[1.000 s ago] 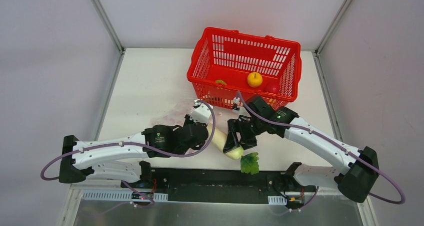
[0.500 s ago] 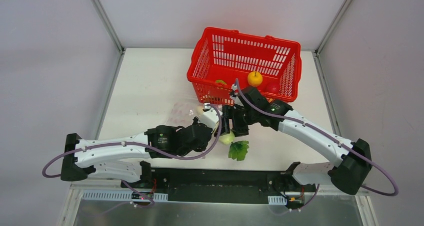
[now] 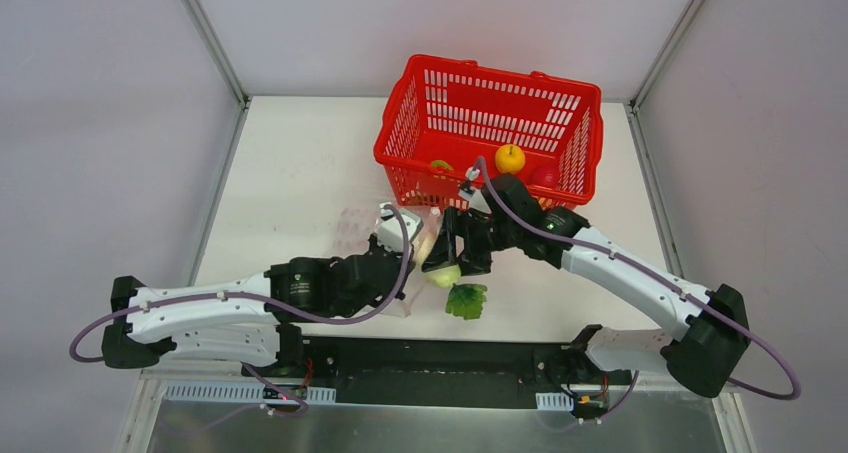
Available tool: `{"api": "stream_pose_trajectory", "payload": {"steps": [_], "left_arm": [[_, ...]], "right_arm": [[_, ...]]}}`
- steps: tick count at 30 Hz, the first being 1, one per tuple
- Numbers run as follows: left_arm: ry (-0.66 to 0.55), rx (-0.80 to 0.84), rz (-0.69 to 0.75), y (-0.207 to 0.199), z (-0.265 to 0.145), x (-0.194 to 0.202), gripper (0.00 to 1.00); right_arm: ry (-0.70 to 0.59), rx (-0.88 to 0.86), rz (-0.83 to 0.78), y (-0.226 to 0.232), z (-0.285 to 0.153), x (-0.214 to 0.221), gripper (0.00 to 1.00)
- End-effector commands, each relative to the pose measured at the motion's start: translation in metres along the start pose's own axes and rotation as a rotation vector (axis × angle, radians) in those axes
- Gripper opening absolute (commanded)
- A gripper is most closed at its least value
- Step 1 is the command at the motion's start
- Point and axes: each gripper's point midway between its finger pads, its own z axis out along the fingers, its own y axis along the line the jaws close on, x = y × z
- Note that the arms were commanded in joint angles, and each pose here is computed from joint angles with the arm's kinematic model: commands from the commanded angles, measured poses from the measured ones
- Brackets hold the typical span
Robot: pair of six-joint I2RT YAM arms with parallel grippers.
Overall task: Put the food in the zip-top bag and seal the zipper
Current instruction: Place the fake vegetable in the zipper food storage bag.
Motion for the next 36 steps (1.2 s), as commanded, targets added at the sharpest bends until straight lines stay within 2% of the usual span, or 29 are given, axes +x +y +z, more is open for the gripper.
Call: {"api": "stream_pose_trajectory", "payload": {"steps": [1, 4, 10, 19, 25, 29, 32, 36], "left_arm": [[-0.086, -0.024, -0.108, 0.009, -0.008, -0.011, 0.00], [-0.095, -0.021, -0.114, 0.012, -0.010, -0.010, 0.00], [-0.084, -0.011, -0.096, 0.006, -0.007, -0.012, 0.00], [-0.094, -0.059, -0.127, 0.012, -0.006, -0.015, 0.00], [-0.111, -0.065, -0.149, 0.013, -0.007, -0.019, 0.00], [-0.108, -0.069, -0.152, 0.013, -0.005, -0.018, 0.00], [-0.105, -0.073, -0.164, 0.012, -0.004, -0.016, 0.00], [-0.104, -0.077, -0.170, 0.013, -0.004, -0.014, 0.00]], "right_arm": [[0.048, -0.123, -0.076, 0.022, -0.019, 0.016, 0.77], [0.086, -0.160, -0.103, 0.022, -0.023, 0.028, 0.81], [0.158, -0.217, -0.095, 0.028, -0.023, 0.040, 0.83], [0.181, -0.079, -0.053, -0.007, -0.016, 0.057, 0.84], [0.086, -0.014, -0.018, -0.028, -0.007, 0.054, 0.85], [0.050, -0.111, -0.012, -0.012, 0.004, 0.053, 0.85], [0.055, -0.156, -0.005, -0.001, 0.008, 0.053, 0.79], [0.060, -0.236, 0.025, 0.011, 0.007, 0.056, 0.78]]}}
